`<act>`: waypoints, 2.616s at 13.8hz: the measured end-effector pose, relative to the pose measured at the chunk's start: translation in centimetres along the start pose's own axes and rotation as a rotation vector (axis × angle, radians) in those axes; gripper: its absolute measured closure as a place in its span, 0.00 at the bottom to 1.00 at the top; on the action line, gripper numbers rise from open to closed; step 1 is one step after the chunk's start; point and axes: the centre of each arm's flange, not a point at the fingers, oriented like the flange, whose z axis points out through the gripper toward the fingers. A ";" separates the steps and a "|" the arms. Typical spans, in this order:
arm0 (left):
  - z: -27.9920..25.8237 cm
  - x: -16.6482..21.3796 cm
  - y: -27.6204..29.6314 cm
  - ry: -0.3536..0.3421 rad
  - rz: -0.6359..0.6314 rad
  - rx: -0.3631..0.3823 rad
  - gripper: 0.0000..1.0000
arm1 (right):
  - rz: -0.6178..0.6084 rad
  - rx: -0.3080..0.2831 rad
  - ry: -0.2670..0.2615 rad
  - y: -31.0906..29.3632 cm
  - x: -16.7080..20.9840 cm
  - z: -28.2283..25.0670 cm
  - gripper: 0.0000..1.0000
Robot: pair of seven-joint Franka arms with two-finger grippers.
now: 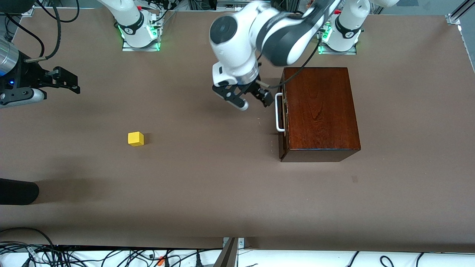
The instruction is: Open drawer, take yellow block, close drawer
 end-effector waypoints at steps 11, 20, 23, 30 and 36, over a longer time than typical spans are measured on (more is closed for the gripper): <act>-6.4 -6.2 -30.4 -0.016 -0.415 -0.182 0.00 | -0.001 0.000 0.001 0.0 0.0 0.0 0.00; -3.9 -12.1 -42.6 -0.014 -0.517 -0.249 0.00 | 0.000 0.000 0.001 0.0 0.0 0.0 0.00; -3.4 -13.3 -42.3 -0.003 -0.516 -0.257 0.00 | 0.000 0.000 0.001 0.0 0.0 0.0 0.00; -2.1 -16.1 -43.0 0.006 -0.471 -0.270 0.00 | 0.001 0.000 0.001 0.1 0.0 0.0 0.00; -2.5 -17.0 -42.7 0.015 -0.468 -0.275 0.00 | 0.001 0.000 0.001 0.1 0.0 0.0 0.00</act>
